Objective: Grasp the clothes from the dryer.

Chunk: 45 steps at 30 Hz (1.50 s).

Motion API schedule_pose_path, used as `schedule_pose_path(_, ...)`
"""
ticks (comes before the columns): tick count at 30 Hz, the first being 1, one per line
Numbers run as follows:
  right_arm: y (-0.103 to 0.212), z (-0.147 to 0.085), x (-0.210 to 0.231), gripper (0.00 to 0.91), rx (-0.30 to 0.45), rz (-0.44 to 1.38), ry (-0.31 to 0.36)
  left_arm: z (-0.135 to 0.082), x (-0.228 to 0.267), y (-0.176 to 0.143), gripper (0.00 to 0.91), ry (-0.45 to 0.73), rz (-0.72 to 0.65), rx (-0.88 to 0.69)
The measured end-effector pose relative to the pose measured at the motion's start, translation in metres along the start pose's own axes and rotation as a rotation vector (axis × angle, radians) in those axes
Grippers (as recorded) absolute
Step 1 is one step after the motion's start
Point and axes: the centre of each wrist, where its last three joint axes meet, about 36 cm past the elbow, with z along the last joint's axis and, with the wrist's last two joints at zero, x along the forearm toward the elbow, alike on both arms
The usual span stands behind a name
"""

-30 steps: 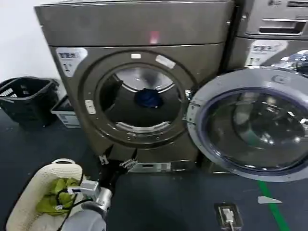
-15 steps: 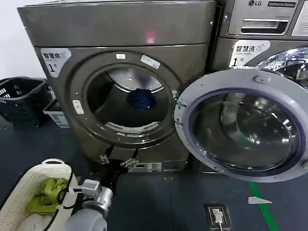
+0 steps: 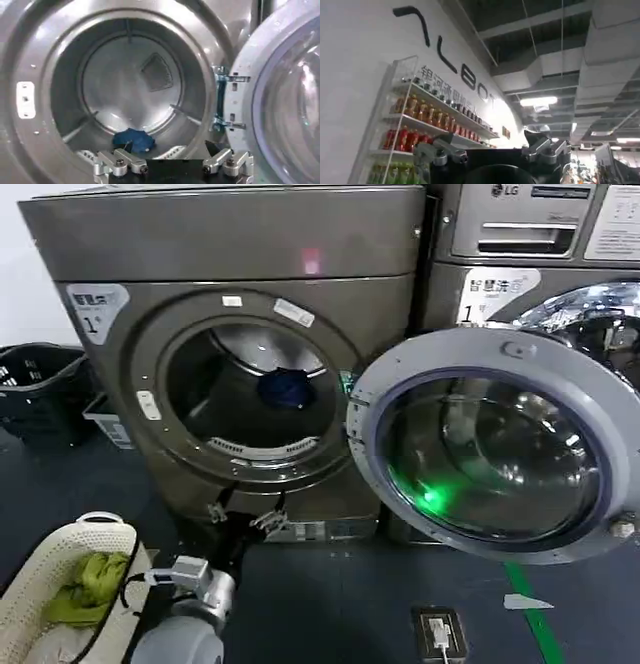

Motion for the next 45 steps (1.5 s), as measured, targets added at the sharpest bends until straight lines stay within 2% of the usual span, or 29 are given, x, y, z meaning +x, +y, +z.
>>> schedule_pose_path(16, 0.0042, 0.0016, -0.0008, 0.907, 0.002, -0.024, -0.068, -0.0041, 0.0054, 0.004, 0.907, -0.008, -0.014, 0.0)
schedule_pose_path(45, -0.0027, 0.0028, -0.003, 0.907, 0.004, -0.015, -0.08, -0.0063, 0.0053, 0.0093, 0.907, -0.017, -0.035, 0.002)
